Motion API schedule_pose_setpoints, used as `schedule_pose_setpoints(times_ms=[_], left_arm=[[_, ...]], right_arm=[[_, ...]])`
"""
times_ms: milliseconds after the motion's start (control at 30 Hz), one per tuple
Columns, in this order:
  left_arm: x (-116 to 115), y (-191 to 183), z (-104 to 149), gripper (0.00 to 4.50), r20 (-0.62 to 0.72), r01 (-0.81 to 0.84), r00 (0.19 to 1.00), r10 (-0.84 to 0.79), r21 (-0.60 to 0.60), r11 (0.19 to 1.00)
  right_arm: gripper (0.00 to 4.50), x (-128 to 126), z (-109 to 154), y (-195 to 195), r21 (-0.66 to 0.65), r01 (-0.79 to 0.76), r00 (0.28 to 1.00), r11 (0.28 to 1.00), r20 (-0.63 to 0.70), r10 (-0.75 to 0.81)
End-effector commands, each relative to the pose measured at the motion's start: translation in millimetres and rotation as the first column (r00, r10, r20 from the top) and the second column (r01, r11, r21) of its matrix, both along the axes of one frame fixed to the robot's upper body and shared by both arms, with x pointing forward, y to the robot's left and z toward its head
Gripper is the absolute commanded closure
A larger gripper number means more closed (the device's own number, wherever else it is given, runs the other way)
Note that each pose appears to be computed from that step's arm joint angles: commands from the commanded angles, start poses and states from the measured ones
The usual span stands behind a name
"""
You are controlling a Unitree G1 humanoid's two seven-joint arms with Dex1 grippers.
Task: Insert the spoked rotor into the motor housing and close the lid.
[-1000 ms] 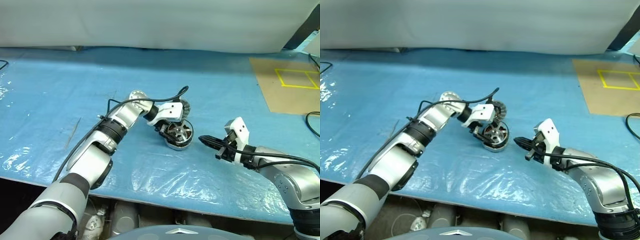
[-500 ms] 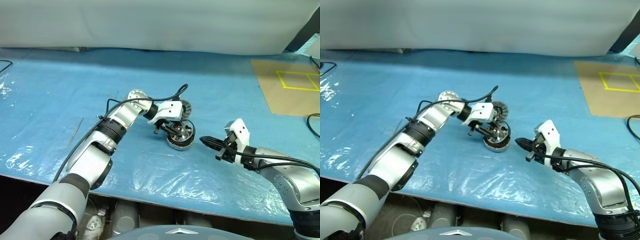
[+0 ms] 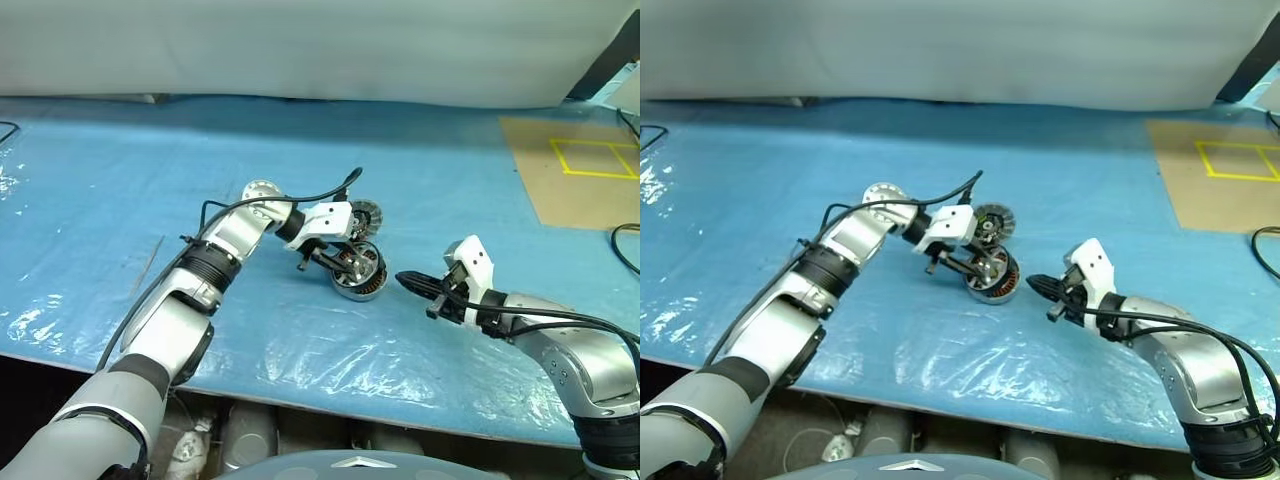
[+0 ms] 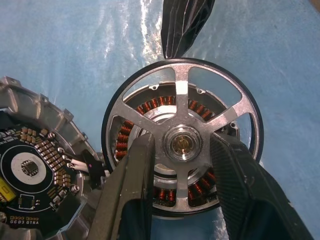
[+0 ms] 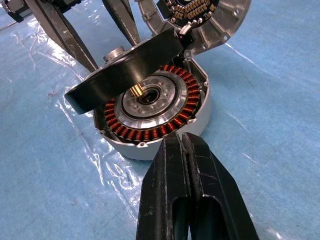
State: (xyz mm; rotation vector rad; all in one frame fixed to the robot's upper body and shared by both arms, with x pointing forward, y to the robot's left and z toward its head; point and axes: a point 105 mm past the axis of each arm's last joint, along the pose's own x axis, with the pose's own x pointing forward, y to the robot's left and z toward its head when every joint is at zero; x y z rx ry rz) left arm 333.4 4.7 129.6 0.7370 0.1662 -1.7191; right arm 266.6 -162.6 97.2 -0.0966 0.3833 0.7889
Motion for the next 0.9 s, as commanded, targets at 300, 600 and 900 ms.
schedule_pose_setpoints(times_ms=[300,600,900], left_arm=[[1,2,-3,3.15,0.03,-0.007,1.0,0.006,0.027,1.0],[6,-3,2,1.55,0.062,-0.026,0.998,0.026,0.0,1.0],[4,-1,21,1.22,0.06,-0.017,0.998,0.023,-0.102,0.995]], right_arm=[[4.5,3,10,1,-0.008,-0.01,0.999,1.0,0.044,0.011],[4.5,5,11,1,-0.011,-0.01,0.999,1.0,0.046,0.011],[4.5,6,12,6,0.002,-0.022,0.999,1.0,0.047,0.022]])
